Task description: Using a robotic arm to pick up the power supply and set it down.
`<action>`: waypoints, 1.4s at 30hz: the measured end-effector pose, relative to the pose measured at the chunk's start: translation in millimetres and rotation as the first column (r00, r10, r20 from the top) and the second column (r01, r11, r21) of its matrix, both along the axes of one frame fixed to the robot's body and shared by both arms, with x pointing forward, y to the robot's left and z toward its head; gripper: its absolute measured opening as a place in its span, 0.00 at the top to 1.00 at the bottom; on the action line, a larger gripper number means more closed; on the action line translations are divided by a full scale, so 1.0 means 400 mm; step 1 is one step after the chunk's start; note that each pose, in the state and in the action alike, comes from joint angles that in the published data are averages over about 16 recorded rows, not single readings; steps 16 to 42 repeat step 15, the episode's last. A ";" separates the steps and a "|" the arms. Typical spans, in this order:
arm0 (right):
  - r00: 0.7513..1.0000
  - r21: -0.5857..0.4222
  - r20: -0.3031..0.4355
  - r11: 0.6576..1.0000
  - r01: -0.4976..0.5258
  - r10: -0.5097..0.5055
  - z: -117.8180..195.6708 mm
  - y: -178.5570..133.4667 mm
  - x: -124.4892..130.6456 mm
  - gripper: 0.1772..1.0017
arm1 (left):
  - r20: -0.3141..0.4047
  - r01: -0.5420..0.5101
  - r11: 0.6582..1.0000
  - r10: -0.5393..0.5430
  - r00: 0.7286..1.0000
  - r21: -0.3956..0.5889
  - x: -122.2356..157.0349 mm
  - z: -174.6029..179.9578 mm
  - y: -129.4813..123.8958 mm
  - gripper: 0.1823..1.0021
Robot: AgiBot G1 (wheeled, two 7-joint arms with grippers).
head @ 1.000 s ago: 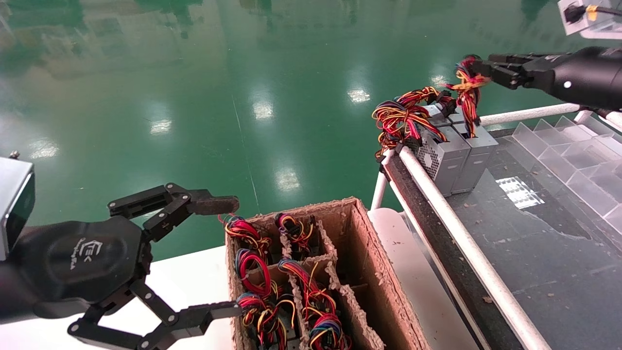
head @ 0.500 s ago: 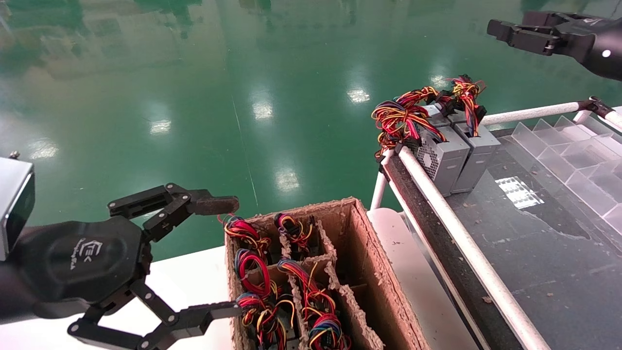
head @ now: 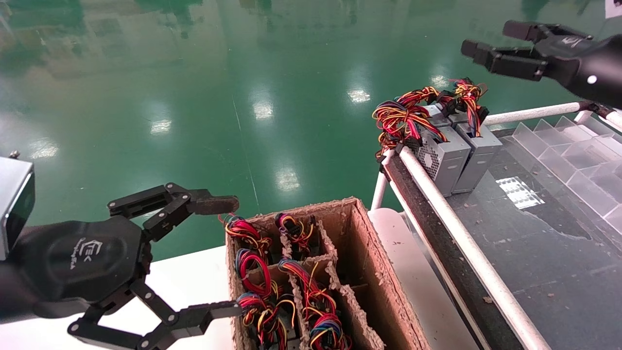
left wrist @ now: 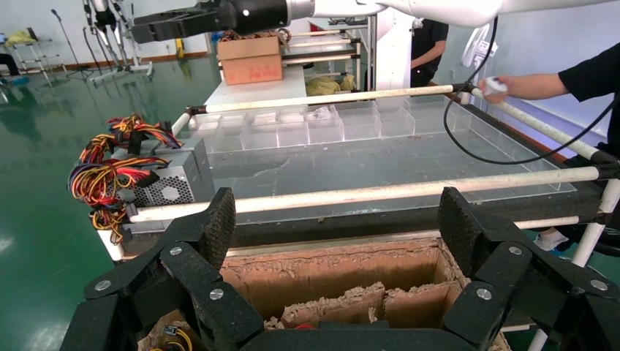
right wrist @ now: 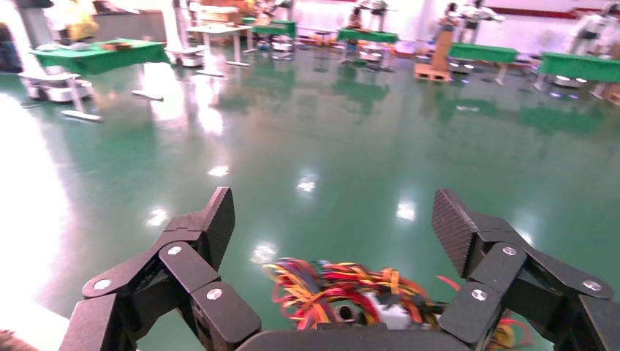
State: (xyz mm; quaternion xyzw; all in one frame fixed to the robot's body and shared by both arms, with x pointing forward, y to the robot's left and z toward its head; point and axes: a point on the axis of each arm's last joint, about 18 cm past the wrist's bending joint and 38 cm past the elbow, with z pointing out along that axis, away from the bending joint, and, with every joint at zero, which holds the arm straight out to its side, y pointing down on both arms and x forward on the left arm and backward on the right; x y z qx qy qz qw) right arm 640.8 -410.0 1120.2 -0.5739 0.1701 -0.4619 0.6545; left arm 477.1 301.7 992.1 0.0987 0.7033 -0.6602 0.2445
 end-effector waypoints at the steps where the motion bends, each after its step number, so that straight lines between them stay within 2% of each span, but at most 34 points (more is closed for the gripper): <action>1: 1.000 -0.005 0.003 1.000 -0.012 0.012 -0.005 0.005 -0.005 0.11 | 0.000 0.000 1.000 0.000 1.000 0.000 0.000 0.000 0.000 0.00; 8: 0.995 -0.048 0.018 0.994 -0.101 0.102 -0.046 0.042 -0.046 0.03 | 0.000 0.000 1.000 0.000 1.000 0.000 0.000 0.000 0.000 0.00; 15: 0.989 -0.072 0.021 0.987 -0.147 0.148 -0.068 0.061 -0.071 0.01 | 0.000 0.000 1.000 0.000 1.000 0.000 0.000 0.000 0.000 0.00; 42: 0.989 -0.072 0.021 0.987 -0.147 0.148 -0.068 0.061 -0.071 0.01 | 0.000 0.000 1.000 0.000 1.000 0.000 0.000 0.000 0.000 0.00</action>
